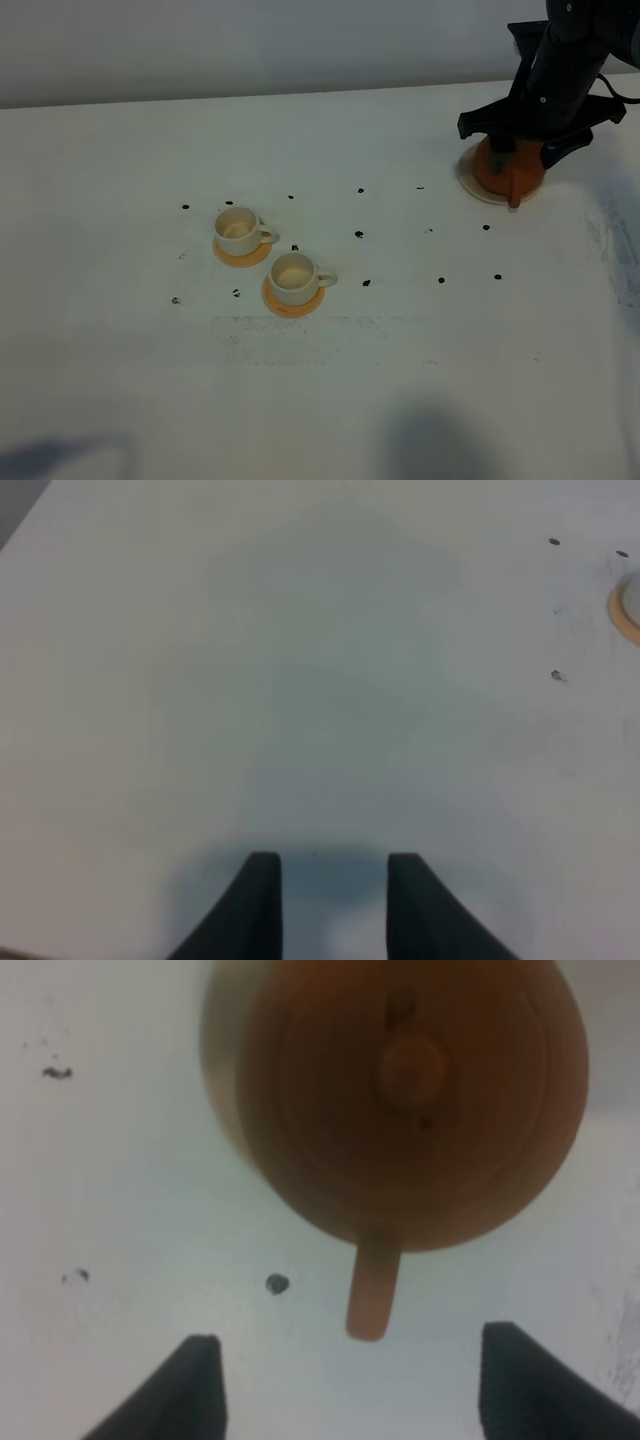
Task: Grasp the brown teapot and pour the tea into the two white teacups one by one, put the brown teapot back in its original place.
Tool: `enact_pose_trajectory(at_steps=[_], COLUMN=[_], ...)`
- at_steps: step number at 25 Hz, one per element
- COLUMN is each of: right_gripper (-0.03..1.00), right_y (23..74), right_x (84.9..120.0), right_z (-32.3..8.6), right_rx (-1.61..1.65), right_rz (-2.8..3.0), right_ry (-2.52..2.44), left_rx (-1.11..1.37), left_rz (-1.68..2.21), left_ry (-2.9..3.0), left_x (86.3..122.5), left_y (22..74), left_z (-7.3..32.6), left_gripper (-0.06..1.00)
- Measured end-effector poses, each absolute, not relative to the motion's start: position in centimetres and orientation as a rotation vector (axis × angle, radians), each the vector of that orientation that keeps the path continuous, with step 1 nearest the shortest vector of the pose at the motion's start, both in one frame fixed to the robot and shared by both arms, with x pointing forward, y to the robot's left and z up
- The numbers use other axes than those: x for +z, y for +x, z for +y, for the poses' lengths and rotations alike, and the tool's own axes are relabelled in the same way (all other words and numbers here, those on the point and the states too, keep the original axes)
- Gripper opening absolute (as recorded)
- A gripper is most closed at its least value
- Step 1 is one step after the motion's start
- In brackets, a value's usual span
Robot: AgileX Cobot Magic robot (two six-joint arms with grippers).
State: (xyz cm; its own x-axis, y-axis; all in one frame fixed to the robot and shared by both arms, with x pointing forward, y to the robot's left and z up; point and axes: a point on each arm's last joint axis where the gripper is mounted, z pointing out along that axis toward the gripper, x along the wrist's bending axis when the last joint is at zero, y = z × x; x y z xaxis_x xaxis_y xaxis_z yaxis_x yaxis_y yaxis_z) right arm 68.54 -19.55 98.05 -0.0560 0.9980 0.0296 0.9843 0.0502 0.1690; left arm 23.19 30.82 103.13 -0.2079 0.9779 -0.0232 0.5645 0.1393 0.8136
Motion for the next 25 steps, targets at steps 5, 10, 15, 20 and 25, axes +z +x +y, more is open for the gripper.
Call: enact_pose_trajectory(at_steps=[5, 10, 15, 20, 25], right_gripper=[0.53, 0.53, 0.53, 0.51, 0.5], right_y=[69.0, 69.1, 69.1, 69.0, 69.0], right_x=[97.3, 97.0, 95.8, 95.6, 95.1], right_z=[-19.8, -19.6, -19.0, -18.6, -18.5], right_rx=[0.177, 0.156, 0.125, 0.119, 0.104], right_rz=[2.178, 2.177, 2.203, 2.214, 2.219], right_ry=[2.087, 2.075, 2.073, 2.066, 2.071], left_rx=[0.929, 0.929, 0.929, 0.929, 0.929], left_rz=[1.847, 1.847, 1.847, 1.847, 1.847], left_ry=[1.477, 1.477, 1.477, 1.477, 1.477], left_x=[103.1, 103.1, 103.1, 103.1, 103.1], left_y=[23.2, 23.2, 23.2, 23.2, 23.2], left_z=[30.8, 30.8, 30.8, 30.8, 30.8], left_gripper=[0.25, 0.25, 0.25, 0.25, 0.25])
